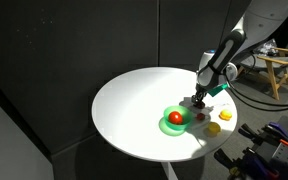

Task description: Put the brown object in the bowl

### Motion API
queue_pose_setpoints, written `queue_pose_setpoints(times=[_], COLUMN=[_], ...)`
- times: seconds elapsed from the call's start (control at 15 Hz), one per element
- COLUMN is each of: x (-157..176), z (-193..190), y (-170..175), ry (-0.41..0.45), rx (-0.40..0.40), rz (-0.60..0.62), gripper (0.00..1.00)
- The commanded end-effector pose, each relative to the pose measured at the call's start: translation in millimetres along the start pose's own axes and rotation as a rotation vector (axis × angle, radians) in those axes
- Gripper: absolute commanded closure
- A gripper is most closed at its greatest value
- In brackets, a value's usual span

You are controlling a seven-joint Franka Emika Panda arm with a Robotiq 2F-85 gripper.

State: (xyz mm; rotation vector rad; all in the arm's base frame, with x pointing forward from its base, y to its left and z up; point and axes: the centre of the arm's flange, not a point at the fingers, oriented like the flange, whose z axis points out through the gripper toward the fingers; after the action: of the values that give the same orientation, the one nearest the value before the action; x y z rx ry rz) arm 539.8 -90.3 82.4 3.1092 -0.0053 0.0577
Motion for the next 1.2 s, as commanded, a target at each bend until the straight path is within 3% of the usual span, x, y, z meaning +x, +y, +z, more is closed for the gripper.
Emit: queue_pose_setpoints(times=[0.0, 0.6, 1.13], x=[0.7, -2.9, -16.7], z=[-24.7, -79.6, -115.8], y=[1.2, -13.7, -73.4], ry=[0.004, 0.001, -0.003], rx=[-0.022, -0.039, -0.008], rz=[-0.013, -0.116, -0.268], gripper=[0.75, 0.75, 0.75])
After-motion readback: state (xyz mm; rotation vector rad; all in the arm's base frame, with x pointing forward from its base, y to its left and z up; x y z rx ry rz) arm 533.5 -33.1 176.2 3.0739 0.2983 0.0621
